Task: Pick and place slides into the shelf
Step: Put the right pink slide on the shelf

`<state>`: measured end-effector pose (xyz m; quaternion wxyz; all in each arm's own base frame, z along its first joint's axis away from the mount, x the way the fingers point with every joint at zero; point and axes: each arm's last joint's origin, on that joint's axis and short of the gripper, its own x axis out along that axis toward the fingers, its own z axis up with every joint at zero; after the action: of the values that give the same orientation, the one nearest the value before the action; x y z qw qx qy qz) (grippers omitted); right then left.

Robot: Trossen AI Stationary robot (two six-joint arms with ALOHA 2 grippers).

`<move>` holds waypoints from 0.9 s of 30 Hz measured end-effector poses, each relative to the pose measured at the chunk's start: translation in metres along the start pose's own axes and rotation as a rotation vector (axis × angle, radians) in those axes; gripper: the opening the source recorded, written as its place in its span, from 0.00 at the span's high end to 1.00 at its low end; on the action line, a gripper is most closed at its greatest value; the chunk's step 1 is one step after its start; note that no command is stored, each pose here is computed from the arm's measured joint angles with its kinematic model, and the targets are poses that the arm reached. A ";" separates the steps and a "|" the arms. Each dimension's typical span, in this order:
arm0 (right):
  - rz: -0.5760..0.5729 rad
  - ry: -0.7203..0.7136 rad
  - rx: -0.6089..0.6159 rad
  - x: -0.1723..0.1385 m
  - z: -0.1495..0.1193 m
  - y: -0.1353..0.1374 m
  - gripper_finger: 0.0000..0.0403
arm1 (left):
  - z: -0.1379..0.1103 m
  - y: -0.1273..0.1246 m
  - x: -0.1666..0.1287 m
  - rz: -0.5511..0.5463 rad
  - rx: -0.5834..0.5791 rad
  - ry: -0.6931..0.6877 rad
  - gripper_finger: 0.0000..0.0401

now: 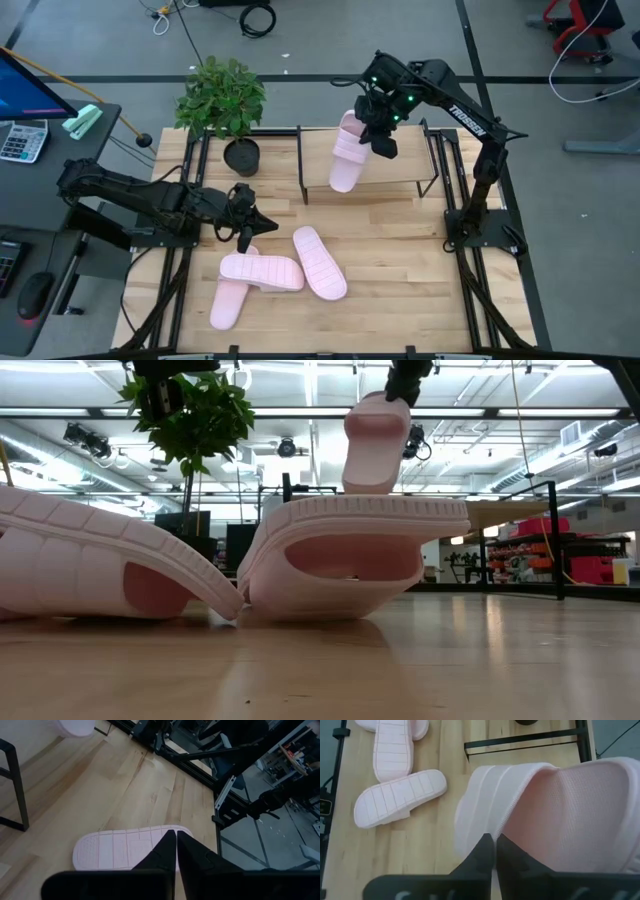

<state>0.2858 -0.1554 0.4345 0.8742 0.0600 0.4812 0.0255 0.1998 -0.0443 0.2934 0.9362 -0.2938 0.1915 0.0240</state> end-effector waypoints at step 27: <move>-0.149 0.090 -0.077 0.070 -0.008 -0.031 0.97 | 0.000 0.000 0.000 0.000 0.000 -0.001 0.94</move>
<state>0.3161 -0.1783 0.3680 0.8529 -0.0108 0.5217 -0.0185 0.1999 -0.0443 0.2935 0.9362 -0.2940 0.1910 0.0240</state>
